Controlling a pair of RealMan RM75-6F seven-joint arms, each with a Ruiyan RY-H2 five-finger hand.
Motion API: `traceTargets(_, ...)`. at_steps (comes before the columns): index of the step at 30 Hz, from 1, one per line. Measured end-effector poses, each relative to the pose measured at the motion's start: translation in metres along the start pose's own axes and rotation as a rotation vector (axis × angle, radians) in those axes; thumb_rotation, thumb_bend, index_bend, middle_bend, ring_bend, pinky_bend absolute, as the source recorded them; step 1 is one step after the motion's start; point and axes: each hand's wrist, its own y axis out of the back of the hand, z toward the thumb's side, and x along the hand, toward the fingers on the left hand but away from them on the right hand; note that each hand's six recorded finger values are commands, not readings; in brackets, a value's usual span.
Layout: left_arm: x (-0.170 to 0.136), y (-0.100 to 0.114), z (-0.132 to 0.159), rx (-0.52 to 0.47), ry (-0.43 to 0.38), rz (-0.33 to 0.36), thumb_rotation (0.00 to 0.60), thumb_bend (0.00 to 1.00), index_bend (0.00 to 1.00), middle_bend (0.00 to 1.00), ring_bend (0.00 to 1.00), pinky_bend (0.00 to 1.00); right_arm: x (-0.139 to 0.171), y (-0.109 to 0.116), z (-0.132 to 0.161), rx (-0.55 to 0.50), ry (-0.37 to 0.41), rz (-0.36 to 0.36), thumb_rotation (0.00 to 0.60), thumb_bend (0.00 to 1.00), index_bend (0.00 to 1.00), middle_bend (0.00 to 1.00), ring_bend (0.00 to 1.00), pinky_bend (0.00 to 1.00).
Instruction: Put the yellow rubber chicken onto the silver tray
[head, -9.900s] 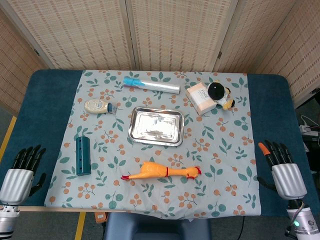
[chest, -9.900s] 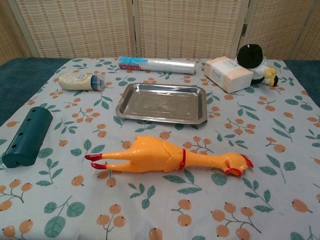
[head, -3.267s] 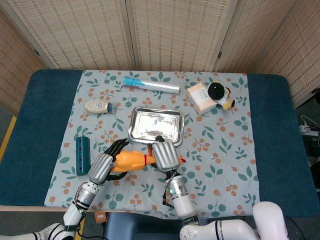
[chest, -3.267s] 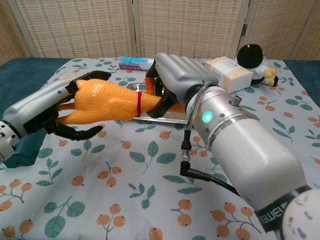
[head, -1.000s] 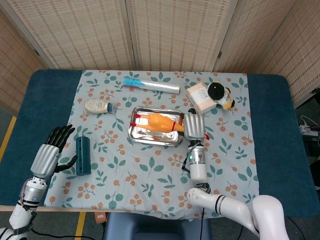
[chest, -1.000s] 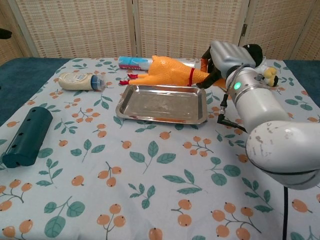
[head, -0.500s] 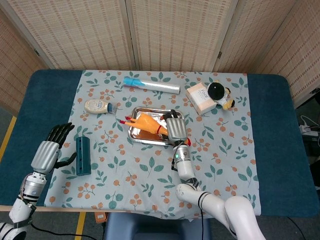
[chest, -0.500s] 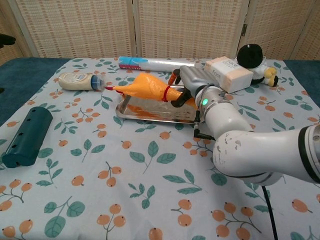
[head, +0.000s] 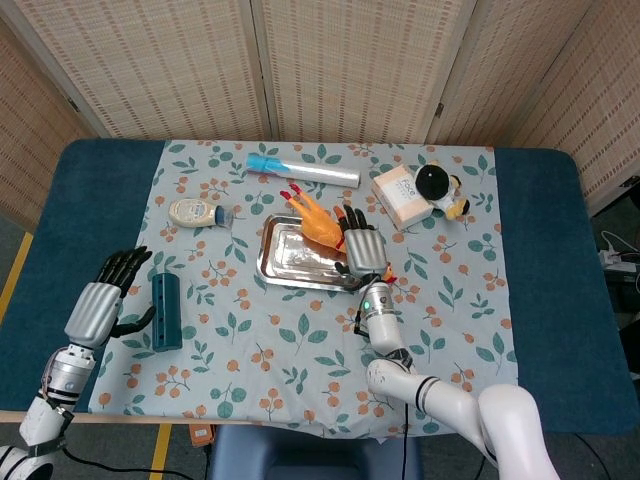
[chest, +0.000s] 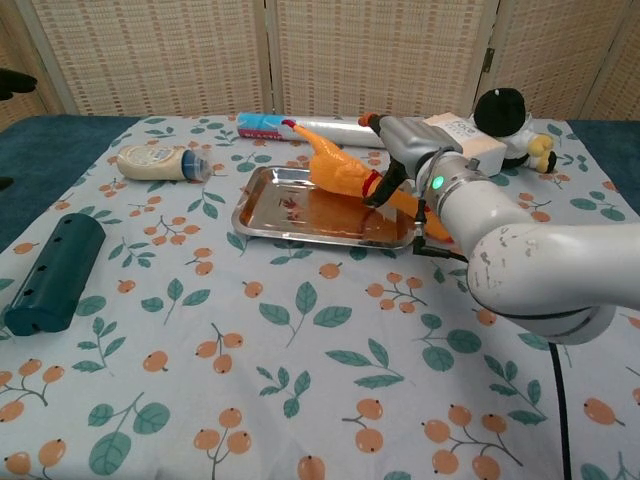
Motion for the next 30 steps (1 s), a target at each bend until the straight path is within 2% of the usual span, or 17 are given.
traceTargets(4, -0.007, 0.004, 0.002, -0.001, -0.008, 0.01, 0.6, 0.35, 0.0, 0.0, 0.0, 0.01, 0.011, 0.01, 0.001, -0.033, 0.039, 0.005, 0.6, 0.13, 0.0, 0.0, 0.0, 0.25)
traceTargets(9, -0.03, 0.013, -0.002, 0.022, -0.002, 0.016, 0.6, 0.35, 0.0, 0.0, 0.0, 0.01, 0.043, 0.037, 0.001, -0.076, 0.132, -0.015, 0.6, 0.13, 0.0, 0.0, 0.0, 0.19)
traceTargets(13, -0.056, 0.019, -0.013, 0.047, 0.041, -0.002, 0.6, 0.36, 0.0, 0.0, 0.0, 0.01, 0.088, 0.068, -0.017, -0.057, 0.208, -0.057, 0.6, 0.13, 0.0, 0.0, 0.0, 0.11)
traceTargets(16, -0.076, 0.021, -0.023, 0.088, 0.094, -0.025, 0.6, 0.36, 0.0, 0.0, 0.0, 0.01, 0.134, 0.092, -0.05, 0.028, 0.237, -0.107, 0.6, 0.13, 0.0, 0.0, 0.0, 0.03)
traceTargets(20, -0.098, 0.024, -0.032, 0.183, 0.161, -0.013, 0.6, 0.36, 0.0, 0.0, 0.0, 0.01, 0.21, 0.109, -0.11, 0.179, 0.202, -0.155, 0.6, 0.13, 0.0, 0.0, 0.0, 0.0)
traceTargets(23, -0.112, 0.031, -0.035, 0.265, 0.206, 0.034, 0.6, 0.36, 0.0, 0.0, 0.0, 0.01, 0.261, 0.113, -0.147, 0.21, 0.123, -0.169, 0.6, 0.13, 0.0, 0.0, 0.0, 0.0)
traceTargets(27, -0.123, 0.042, -0.034, 0.307, 0.235, 0.113, 0.6, 0.38, 0.0, 0.0, 0.0, 0.01, 0.303, 0.124, -0.183, 0.194, 0.022, -0.231, 0.6, 0.13, 0.0, 0.0, 0.0, 0.0)
traceTargets(30, -0.126, 0.038, -0.034, 0.321, 0.246, 0.097, 0.6, 0.38, 0.0, 0.0, 0.0, 0.01, 0.319, 0.131, -0.201, 0.192, 0.005, -0.242, 0.6, 0.13, 0.0, 0.0, 0.0, 0.0)
